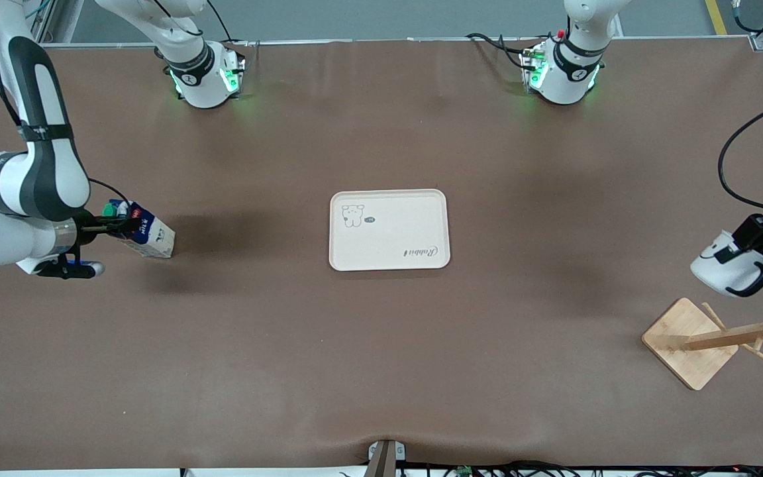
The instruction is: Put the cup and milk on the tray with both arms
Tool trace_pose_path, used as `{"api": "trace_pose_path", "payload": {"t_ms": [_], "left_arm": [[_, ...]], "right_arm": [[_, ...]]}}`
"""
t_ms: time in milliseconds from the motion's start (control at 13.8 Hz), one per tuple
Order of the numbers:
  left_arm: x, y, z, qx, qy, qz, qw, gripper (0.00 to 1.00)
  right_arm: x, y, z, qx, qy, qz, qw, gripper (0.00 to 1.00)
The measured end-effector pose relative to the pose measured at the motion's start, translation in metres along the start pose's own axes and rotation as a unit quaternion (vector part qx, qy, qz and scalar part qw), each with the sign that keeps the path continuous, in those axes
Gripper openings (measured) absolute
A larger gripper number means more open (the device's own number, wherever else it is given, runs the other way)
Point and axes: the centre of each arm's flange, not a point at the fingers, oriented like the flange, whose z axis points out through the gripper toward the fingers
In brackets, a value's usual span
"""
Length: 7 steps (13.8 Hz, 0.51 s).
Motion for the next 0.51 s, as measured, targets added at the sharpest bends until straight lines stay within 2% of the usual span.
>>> {"api": "trace_pose_path", "payload": {"t_ms": [72,144,361,506], "left_arm": [[-0.002,0.023,0.003,0.015,-0.011,-0.023,1.0,0.09],[-0.005,0.05,0.011,0.034,-0.022,-0.045,0.998,0.09],[-0.018,0.126,0.044,0.087,-0.046,-0.098,0.99,0.09],[-0.03,0.164,0.067,0.116,-0.056,-0.114,0.985,0.09]], "right_arm": [[-0.001,0.0,0.007,0.0,0.004,0.0,1.0,0.98],[-0.002,0.0,0.013,-0.001,0.007,0.0,1.0,0.91],[-0.007,-0.001,0.014,-0.001,0.011,-0.001,1.0,0.57],[-0.007,-0.001,0.014,-0.001,0.01,-0.001,1.0,0.54]]}}
